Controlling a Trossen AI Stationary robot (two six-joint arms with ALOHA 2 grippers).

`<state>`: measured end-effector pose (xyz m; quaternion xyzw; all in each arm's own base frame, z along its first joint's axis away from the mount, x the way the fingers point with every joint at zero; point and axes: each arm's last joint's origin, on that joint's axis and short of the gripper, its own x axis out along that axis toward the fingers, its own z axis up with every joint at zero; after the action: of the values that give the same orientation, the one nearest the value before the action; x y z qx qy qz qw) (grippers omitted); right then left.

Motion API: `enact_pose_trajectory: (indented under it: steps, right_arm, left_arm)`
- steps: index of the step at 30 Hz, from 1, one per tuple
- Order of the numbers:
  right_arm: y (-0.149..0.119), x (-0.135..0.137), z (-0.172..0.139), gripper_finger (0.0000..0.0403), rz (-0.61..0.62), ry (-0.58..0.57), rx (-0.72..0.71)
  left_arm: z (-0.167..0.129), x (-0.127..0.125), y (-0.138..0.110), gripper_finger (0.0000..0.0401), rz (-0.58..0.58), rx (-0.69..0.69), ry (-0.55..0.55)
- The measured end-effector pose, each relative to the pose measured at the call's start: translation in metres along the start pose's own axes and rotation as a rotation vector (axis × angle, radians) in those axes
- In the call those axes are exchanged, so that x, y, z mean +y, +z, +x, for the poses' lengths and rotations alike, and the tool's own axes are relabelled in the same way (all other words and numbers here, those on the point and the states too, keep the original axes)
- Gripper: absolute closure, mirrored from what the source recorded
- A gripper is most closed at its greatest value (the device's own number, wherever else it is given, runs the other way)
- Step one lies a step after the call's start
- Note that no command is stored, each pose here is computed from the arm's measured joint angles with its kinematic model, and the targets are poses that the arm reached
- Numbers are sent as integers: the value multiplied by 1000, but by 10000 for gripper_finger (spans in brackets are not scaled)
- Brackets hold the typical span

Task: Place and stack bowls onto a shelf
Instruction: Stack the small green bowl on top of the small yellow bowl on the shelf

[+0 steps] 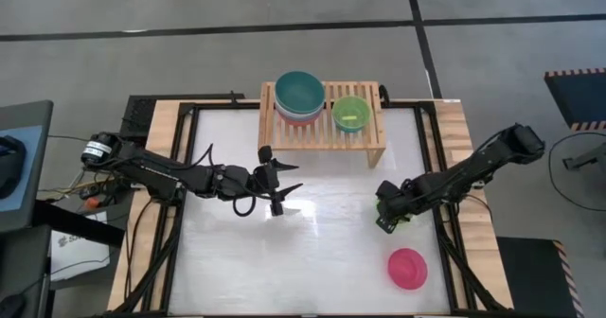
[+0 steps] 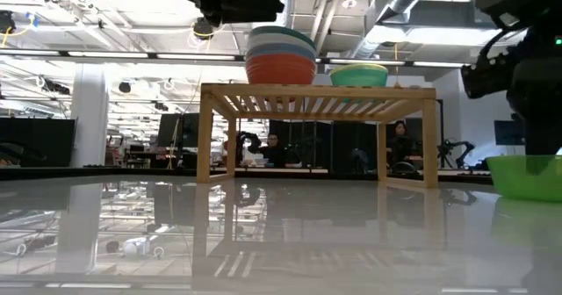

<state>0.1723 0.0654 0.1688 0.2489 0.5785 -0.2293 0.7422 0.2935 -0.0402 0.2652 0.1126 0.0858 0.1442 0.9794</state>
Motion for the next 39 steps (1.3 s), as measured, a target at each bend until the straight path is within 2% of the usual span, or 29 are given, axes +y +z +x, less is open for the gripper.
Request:
enact_pose_trajectory:
  steps: [5,10,17,21,28,31,34,39]
  right_arm:
    - [4,2,-18,235,7,37,-39]
    - [8,9,-25,235,15,141,-82]
    - [8,15,-4,244,13,36,-40]
    - [8,20,9,280,-4,-3,-20]
    - [7,22,13,381,-69,0,40]
    - [9,22,-4,379,-82,-10,73]
    - [13,21,-34,373,-88,-51,70]
    - [28,6,-95,380,-81,-258,-53]
  left_arm:
    - [-3,0,2,191,6,1,18]
    - [-2,0,1,191,7,4,19]
    - [-2,0,1,191,7,4,19]
    - [-2,0,1,191,7,4,19]
    - [-2,0,1,191,7,4,19]
    - [-2,0,1,191,7,4,19]
    - [-2,0,1,191,7,4,19]
    - [-2,0,1,191,3,4,19]
